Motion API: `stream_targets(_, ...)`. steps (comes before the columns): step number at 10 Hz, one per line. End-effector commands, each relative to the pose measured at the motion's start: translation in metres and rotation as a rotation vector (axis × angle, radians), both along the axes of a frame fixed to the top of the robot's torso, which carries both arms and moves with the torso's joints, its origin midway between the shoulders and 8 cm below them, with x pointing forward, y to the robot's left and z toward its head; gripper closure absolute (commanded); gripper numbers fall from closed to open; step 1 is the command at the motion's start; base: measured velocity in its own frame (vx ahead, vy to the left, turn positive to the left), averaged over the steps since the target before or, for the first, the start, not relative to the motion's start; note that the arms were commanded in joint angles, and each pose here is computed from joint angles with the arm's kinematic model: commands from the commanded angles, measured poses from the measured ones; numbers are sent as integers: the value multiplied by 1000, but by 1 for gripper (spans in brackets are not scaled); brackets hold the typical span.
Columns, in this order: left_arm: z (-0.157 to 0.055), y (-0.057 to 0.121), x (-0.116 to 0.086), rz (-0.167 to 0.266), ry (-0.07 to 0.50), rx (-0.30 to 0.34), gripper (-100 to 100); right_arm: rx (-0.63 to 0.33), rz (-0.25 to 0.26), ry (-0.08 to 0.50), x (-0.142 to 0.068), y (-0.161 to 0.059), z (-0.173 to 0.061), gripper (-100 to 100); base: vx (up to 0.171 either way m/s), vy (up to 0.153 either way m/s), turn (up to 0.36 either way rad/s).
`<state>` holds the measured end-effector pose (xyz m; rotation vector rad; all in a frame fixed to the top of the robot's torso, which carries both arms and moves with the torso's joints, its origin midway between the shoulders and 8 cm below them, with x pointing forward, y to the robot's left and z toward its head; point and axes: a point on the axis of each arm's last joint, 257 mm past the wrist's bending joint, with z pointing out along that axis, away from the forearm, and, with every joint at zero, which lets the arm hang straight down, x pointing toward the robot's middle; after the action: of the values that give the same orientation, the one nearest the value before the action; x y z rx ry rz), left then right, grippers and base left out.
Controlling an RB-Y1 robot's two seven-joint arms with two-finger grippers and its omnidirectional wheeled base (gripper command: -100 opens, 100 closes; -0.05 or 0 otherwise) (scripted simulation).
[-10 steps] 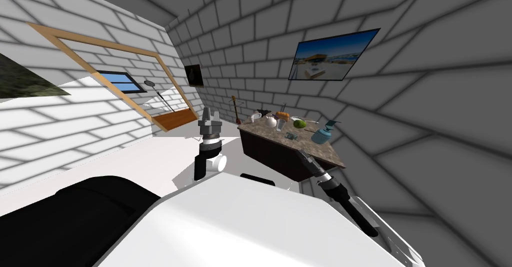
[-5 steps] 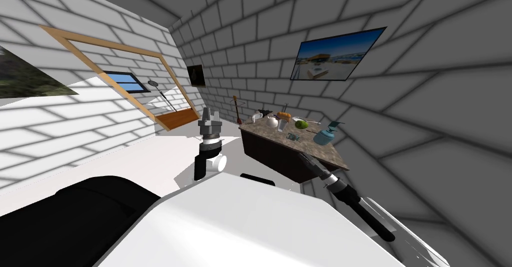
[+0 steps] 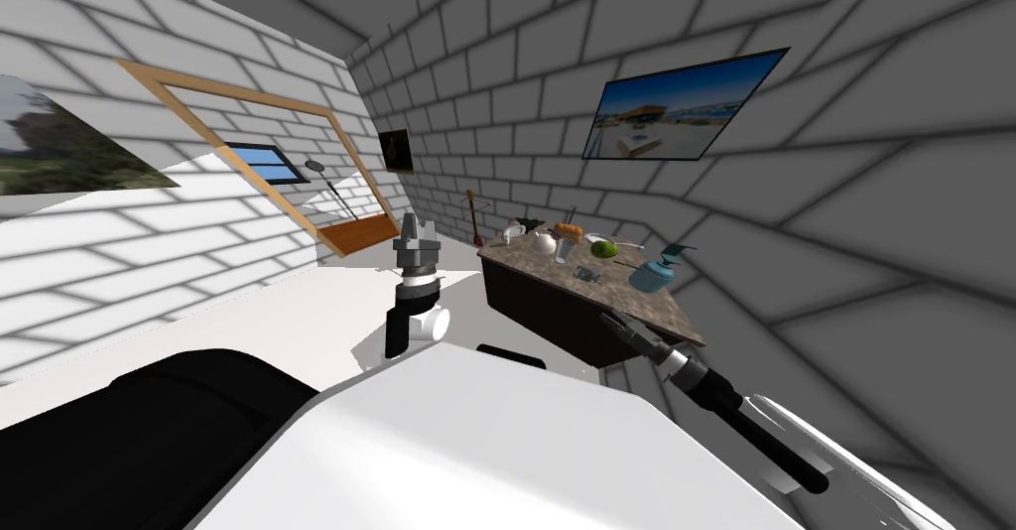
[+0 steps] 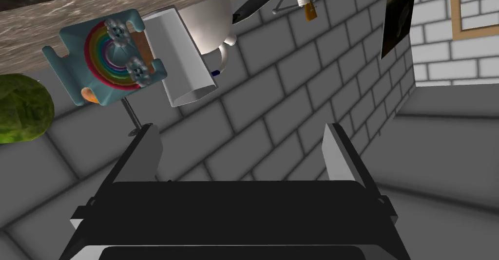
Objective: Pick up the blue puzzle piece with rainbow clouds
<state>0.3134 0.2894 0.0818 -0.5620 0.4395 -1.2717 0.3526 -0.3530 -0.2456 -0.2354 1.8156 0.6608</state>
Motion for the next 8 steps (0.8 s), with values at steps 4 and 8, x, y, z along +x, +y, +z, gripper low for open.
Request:
stream_targets(4, 0, 0, 0, 0, 0, 0, 0, -196, 37, 78, -11, -50, -22, -100, 17, 30, 75)
stream_targets(8, 0, 0, 0, 0, 0, 0, 0, -355, 67, 149, -23, -95, -34, -100, 19, 28, 72)
